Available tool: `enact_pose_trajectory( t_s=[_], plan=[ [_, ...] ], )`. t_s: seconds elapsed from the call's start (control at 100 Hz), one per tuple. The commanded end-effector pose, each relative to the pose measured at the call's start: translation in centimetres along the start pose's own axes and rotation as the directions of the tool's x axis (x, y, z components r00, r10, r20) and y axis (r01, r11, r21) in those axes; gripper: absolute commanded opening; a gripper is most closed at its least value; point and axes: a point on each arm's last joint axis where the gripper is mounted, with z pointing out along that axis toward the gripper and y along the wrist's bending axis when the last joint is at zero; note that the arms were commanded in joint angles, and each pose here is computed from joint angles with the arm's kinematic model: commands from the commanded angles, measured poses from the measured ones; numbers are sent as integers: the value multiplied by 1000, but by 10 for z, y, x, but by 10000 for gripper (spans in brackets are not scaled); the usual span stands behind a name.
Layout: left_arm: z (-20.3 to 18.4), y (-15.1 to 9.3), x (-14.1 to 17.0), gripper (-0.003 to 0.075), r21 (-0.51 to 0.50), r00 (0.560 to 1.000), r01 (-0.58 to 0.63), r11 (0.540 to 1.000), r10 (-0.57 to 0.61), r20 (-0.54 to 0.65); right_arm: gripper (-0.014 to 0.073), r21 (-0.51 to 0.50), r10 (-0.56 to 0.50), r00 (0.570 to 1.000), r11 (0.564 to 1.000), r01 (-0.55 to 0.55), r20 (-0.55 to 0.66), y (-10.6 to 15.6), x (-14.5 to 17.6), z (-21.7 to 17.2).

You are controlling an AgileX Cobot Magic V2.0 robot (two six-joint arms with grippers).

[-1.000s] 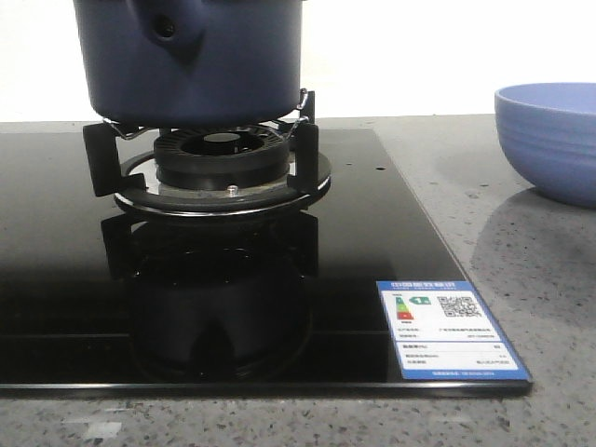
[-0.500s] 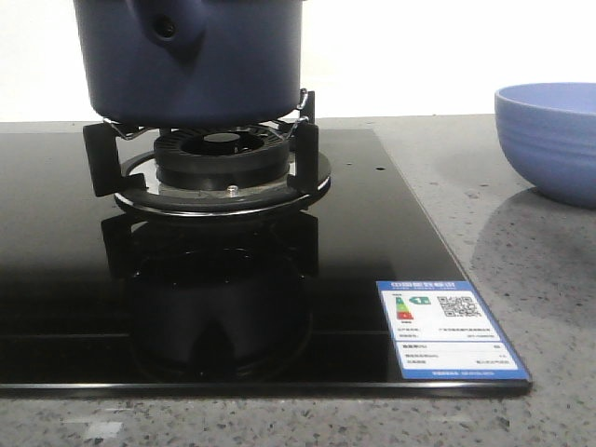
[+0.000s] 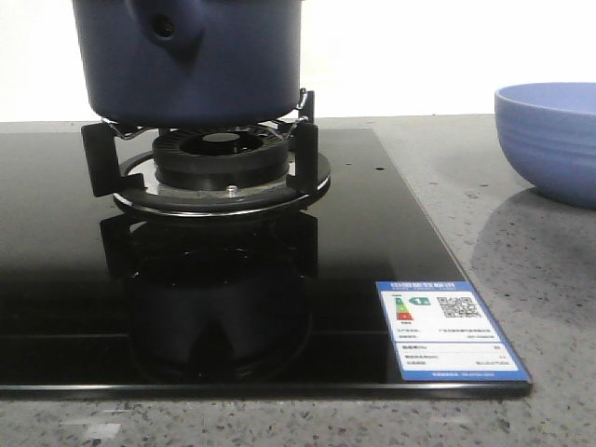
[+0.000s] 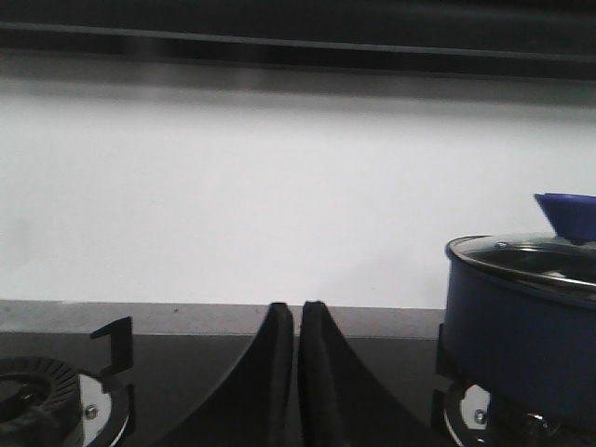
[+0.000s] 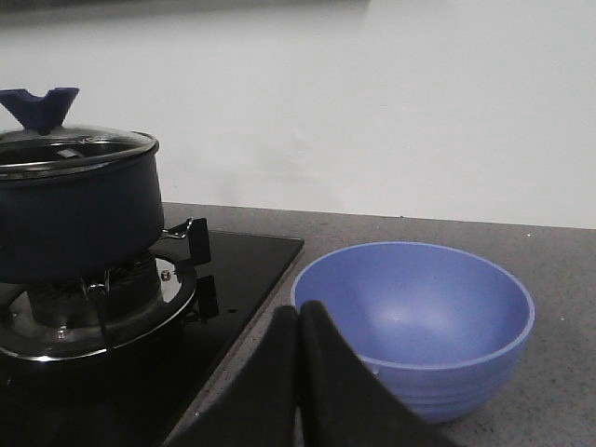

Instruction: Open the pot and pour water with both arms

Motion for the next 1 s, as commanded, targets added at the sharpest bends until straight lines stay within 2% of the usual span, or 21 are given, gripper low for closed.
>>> enact_pose_trajectory(
  t_s=[0.0, 0.01, 0.05, 0.21, 0.43, 0.6, 0.62, 0.99],
  plan=[
    [1, 7, -10, -20, -72, 999, 13, 997, -10, 47, -62, 30, 15, 998, 999, -17, 54, -2, -11, -1],
    [1, 7, -9, -20, -72, 998, 41, 997, -38, 47, -62, 30, 15, 998, 999, -17, 54, -2, -11, -1],
    [1, 8, -7, -20, -86, 999, 14, 996, -10, 45, -62, 30, 15, 998, 999, -17, 54, -2, -11, -1],
    [4, 12, 17, -20, -103, 998, 58, 993, -56, 24, -62, 30, 15, 998, 999, -17, 54, -2, -11, -1],
    [-1, 11, 52, -20, -47, 998, 58, 997, -59, -28, -62, 30, 15, 998, 999, -17, 54, -2, -11, -1],
    [-3, 13, 78, -20, -55, 996, 63, 997, -67, -66, -62, 30, 15, 998, 999, -17, 54, -2, -11, -1],
    [-3, 13, 81, -20, -57, 993, 63, 996, -68, -97, -62, 30, 15, 998, 999, -17, 54, -2, -11, -1],
    [-4, 13, 82, -20, -61, 989, 86, 994, -92, -113, -62, 30, 15, 998, 999, -17, 54, -2, -11, -1]
  ],
)
